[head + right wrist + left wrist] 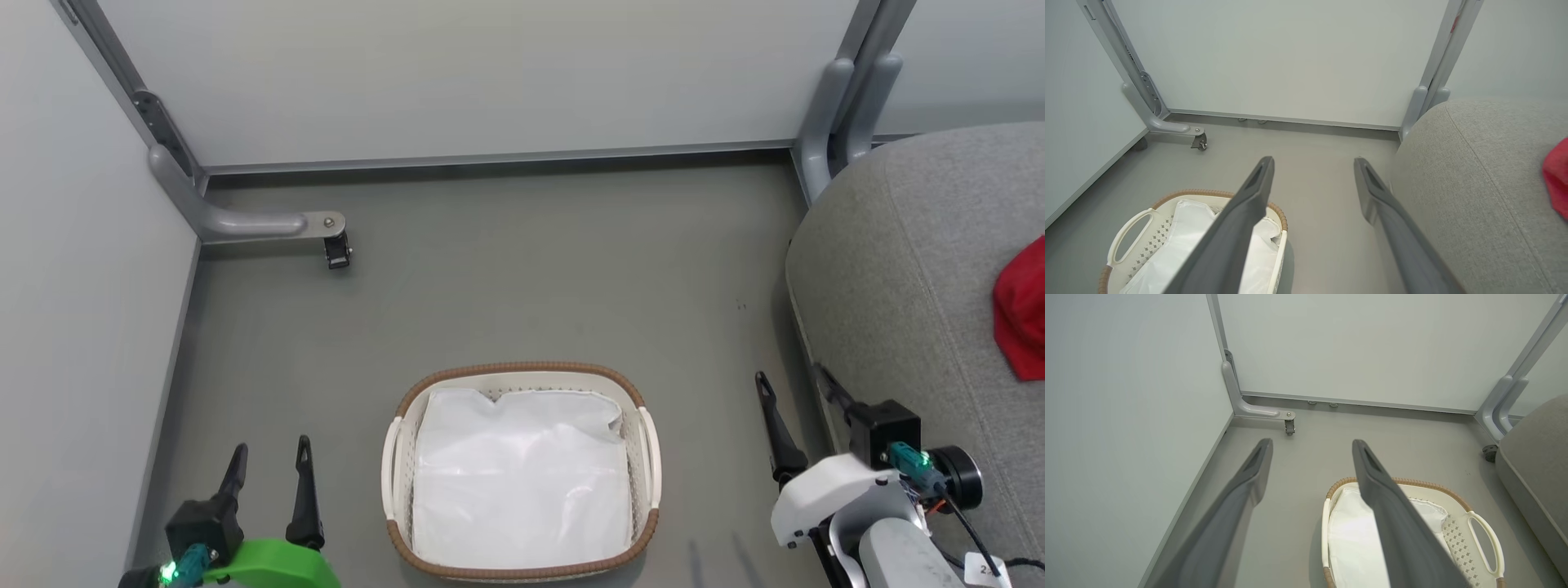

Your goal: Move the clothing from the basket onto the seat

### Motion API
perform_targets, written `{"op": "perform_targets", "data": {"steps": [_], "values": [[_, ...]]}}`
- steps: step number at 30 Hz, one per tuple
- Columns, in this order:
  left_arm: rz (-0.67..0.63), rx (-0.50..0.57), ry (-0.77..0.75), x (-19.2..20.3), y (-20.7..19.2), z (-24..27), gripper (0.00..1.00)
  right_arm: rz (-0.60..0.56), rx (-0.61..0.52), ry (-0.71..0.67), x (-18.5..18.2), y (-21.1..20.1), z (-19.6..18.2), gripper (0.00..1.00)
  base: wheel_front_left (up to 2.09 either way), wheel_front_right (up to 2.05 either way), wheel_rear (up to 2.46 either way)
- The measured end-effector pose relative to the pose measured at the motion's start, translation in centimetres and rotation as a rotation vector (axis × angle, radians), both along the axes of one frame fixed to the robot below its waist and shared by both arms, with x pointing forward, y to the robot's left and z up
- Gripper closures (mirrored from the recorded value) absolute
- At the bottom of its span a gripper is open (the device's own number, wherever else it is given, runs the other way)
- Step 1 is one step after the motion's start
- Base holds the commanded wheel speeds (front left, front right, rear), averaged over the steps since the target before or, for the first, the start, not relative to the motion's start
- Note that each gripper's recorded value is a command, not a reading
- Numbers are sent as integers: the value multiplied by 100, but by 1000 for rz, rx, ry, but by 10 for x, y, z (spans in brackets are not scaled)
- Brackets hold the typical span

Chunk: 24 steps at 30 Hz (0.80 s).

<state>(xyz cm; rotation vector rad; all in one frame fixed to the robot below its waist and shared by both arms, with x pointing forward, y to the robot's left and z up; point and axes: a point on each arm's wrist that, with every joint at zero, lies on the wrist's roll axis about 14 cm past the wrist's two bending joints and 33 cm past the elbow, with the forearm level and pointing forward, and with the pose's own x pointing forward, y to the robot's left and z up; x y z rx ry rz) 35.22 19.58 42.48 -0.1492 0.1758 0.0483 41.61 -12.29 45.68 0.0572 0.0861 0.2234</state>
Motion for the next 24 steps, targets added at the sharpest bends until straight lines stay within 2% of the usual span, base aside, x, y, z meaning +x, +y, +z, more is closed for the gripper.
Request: {"op": "perform_targets", "data": {"steps": [11,12,17,24], "values": [[16,-39,-15,-19,0,4,0,-5,4,-11,-16,-2,6,0,0,0,0],[17,-41,-12,-19,-1,3,100,-5,5,-7,-16,-2,4,100,0,0,0],[21,-58,35,-25,-3,-10,100,-9,11,61,-26,-1,-15,100,0,0,0],[75,-176,51,-24,3,-12,100,-76,139,97,-25,-12,-15,100,0,0,0]]}}
